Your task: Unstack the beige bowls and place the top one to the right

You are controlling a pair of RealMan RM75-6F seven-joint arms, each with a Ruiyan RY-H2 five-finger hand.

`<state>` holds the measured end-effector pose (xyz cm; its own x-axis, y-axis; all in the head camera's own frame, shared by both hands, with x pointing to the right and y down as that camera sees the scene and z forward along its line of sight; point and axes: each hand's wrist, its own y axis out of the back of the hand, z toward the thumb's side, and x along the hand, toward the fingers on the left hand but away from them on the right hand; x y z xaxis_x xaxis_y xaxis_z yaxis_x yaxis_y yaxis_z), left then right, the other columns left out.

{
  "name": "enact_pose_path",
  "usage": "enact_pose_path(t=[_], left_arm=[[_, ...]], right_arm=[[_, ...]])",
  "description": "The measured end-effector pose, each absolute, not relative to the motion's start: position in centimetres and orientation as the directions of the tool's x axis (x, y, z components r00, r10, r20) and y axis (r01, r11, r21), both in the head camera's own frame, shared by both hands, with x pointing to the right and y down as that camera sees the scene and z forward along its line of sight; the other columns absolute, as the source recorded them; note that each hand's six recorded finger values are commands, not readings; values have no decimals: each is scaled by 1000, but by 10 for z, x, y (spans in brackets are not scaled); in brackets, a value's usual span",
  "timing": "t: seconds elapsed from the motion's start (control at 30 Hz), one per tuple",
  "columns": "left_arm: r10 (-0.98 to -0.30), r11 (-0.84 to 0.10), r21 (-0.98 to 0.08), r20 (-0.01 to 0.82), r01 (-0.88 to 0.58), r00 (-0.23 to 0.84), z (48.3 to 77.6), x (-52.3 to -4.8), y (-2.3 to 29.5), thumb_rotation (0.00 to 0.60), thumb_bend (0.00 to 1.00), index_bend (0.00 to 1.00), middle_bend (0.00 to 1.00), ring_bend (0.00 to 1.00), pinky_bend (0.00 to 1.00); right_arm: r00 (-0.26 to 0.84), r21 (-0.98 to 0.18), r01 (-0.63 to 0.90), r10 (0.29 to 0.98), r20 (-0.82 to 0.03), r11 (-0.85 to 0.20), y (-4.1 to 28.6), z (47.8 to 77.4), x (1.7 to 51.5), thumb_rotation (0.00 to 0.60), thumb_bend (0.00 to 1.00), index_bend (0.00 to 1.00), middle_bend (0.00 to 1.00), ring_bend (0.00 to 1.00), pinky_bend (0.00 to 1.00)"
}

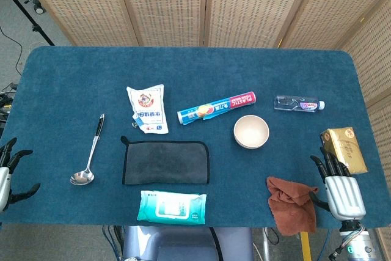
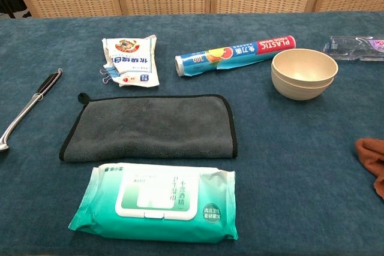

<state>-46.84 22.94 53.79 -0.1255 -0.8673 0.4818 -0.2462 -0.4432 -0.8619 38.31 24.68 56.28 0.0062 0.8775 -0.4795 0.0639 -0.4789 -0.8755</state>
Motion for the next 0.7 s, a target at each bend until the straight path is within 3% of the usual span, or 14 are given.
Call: enact_pose_path(t=[0.7], left_arm=[[-870,-440,-864,477,-245,-121,535,-468,229,600,177,264,0,0,50]], right_arm=[[22,-882,67,884,-466,-466,246,561,379,600,260,133,0,0,159]])
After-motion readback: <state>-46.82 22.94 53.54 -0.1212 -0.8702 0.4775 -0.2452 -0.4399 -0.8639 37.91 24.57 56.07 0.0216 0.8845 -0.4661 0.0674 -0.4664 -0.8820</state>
